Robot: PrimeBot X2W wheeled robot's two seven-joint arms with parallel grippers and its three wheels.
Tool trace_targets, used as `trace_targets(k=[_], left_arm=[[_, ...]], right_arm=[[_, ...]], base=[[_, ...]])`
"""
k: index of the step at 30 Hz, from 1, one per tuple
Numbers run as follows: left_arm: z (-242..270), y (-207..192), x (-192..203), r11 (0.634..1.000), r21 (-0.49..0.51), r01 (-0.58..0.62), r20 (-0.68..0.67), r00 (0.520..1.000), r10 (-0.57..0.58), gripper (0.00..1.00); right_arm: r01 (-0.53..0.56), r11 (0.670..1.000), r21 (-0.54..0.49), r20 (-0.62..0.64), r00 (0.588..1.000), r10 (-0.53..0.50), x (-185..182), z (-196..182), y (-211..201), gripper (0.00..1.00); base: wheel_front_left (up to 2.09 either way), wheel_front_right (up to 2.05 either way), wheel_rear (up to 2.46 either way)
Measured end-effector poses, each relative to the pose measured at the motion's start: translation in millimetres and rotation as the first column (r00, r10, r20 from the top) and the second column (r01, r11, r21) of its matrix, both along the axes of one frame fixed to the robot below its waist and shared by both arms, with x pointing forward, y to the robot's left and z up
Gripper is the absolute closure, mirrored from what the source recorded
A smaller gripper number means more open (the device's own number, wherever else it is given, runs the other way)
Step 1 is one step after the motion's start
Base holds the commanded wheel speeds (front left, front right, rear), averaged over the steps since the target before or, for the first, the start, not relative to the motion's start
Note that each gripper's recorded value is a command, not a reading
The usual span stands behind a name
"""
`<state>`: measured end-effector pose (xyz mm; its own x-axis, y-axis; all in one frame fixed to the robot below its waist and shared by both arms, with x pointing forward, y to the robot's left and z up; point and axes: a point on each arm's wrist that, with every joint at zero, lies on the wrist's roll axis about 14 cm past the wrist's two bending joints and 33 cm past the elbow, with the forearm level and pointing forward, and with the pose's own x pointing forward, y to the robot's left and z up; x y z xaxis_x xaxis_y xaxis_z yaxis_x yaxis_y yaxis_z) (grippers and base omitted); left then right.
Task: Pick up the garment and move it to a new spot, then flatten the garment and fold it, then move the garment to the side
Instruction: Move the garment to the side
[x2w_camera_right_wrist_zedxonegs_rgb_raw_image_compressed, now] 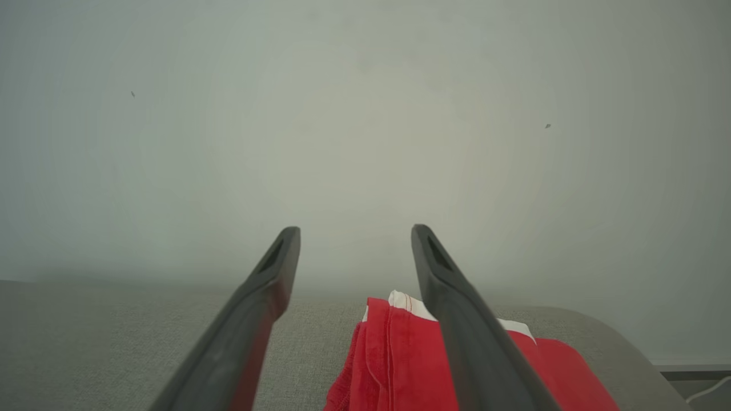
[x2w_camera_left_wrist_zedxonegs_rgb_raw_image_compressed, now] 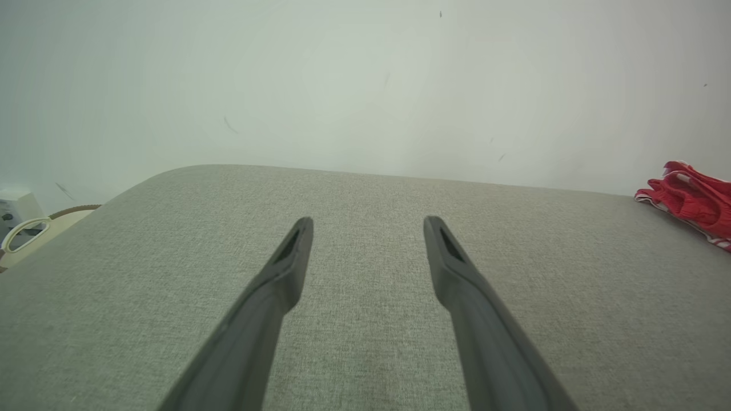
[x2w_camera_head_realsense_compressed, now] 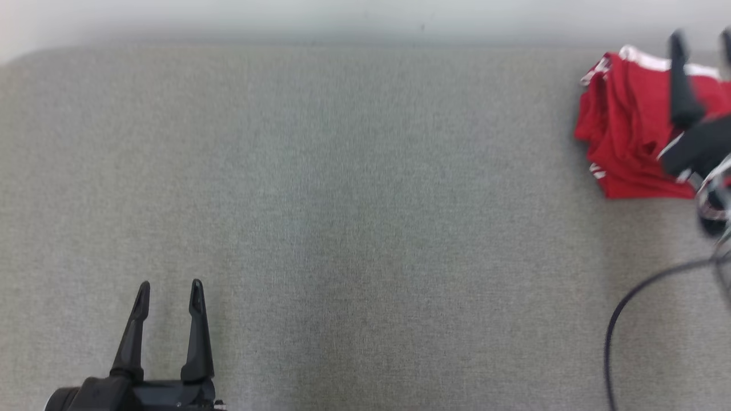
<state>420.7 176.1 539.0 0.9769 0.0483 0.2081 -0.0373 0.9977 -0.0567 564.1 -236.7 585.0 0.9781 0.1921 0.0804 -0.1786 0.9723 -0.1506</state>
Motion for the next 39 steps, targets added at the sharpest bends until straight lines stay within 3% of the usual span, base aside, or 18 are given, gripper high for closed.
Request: trace_targets(k=[9, 24, 39], left_arm=[[18.3, 3.6, -26.7, 1.000, -0.014, -0.011, 0.038, 0.999, 0.011, 0.00], [32.2, 11.7, -60.8, 0.999, -0.026, -0.026, 0.073, 0.997, 0.028, 0.00], [23.4, 6.3, -72.1, 1.000, -0.028, -0.008, 0.048, 0.999, 0.009, 0.00]], right_arm=[[-0.036, 0.993, 0.114, 0.046, 0.998, 0.031, -70.5, -15.7, 38.6, 0.00], [-0.084, 0.986, 0.141, 0.034, 0.996, 0.080, -183.7, -56.3, 103.4, 0.00], [-0.096, 0.989, 0.117, 0.039, 0.995, 0.092, -211.6, -58.7, 121.8, 0.00]], base=[[0.00, 0.00, 0.00], [0.00, 0.00, 0.00], [0.00, 0.00, 0.00]])
